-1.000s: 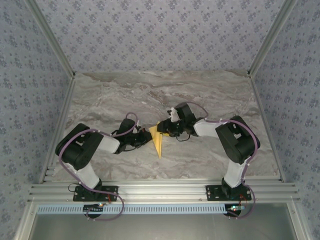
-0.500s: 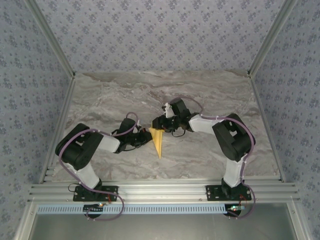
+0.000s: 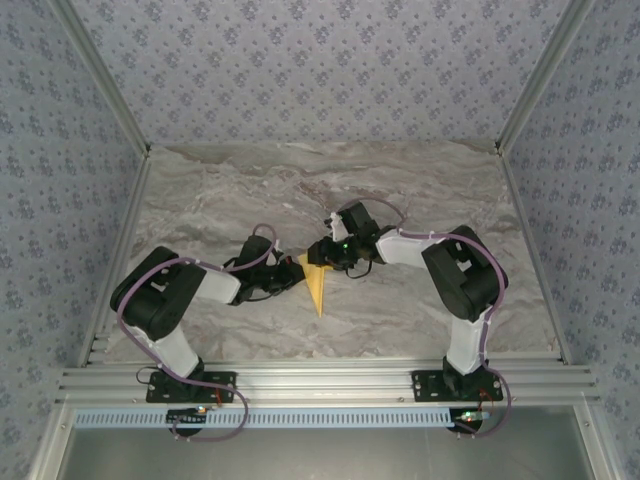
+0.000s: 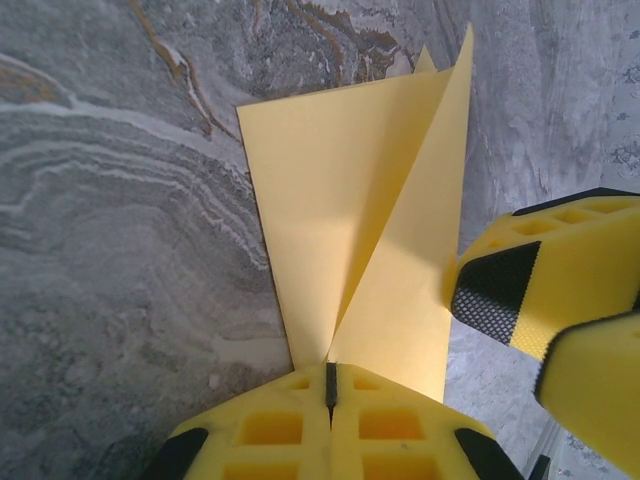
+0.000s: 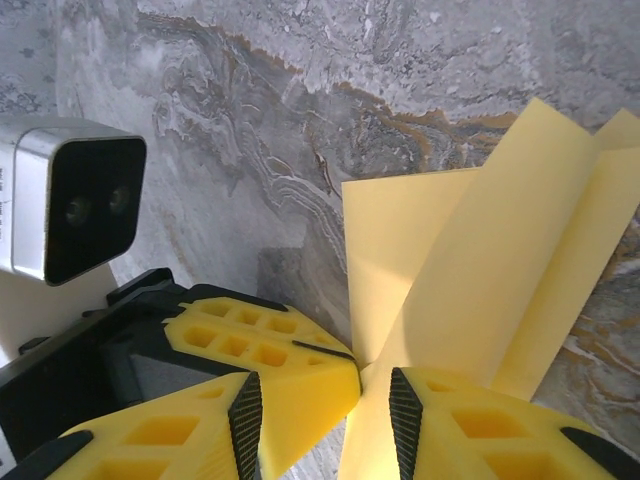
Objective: Fold a paper plane with a square sheet of paper (fold left side to right side)
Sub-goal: Fold the wing for the fifth time at the center of the table.
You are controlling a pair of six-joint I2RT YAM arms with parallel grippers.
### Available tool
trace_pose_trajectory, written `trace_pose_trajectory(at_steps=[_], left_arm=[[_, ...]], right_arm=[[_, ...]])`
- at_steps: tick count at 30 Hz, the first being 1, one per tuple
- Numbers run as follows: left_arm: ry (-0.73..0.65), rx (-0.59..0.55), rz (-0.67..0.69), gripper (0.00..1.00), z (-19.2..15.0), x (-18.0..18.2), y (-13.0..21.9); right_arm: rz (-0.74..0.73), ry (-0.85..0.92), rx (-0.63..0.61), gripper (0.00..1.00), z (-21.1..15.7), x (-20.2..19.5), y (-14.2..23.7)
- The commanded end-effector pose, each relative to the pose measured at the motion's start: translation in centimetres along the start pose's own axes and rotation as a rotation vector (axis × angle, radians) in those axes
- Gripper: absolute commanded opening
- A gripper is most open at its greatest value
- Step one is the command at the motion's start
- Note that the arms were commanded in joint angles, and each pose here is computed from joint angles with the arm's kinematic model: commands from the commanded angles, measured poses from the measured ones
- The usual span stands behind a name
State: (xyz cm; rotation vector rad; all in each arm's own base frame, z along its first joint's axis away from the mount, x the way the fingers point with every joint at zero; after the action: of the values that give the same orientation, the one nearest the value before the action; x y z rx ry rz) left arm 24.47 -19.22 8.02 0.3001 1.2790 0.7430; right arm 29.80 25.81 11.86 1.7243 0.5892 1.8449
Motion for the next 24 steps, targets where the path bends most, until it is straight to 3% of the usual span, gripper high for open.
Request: trace_pose_trajectory(at_steps=[1, 24], left_arm=[[0.002, -0.003, 0.111, 0.00, -0.2, 1.5, -0.3], [0.018, 0.012, 0.134, 0.00, -0.4, 2.0, -0.9]], right_arm=[[-0.047, 0.012, 0.013, 0.43, 0.1, -0.3, -0.5], [-0.138, -0.006, 0.050, 0.42, -0.5, -1.9, -1.0]])
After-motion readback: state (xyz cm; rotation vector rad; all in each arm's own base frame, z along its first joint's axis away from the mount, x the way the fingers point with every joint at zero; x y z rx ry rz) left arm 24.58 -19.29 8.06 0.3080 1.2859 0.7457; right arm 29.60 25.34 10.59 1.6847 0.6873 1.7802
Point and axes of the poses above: each hand's point on the last joint's axis, 136 mm out from that joint toward the fingers, its own y axis back along the fingers, its own x axis along the line the jaws close on, z = x × y, the point moved 10 cm from there along y, back along the fingers, and after that the axes turned 9 degrees about -y, right-handed, at the moved point
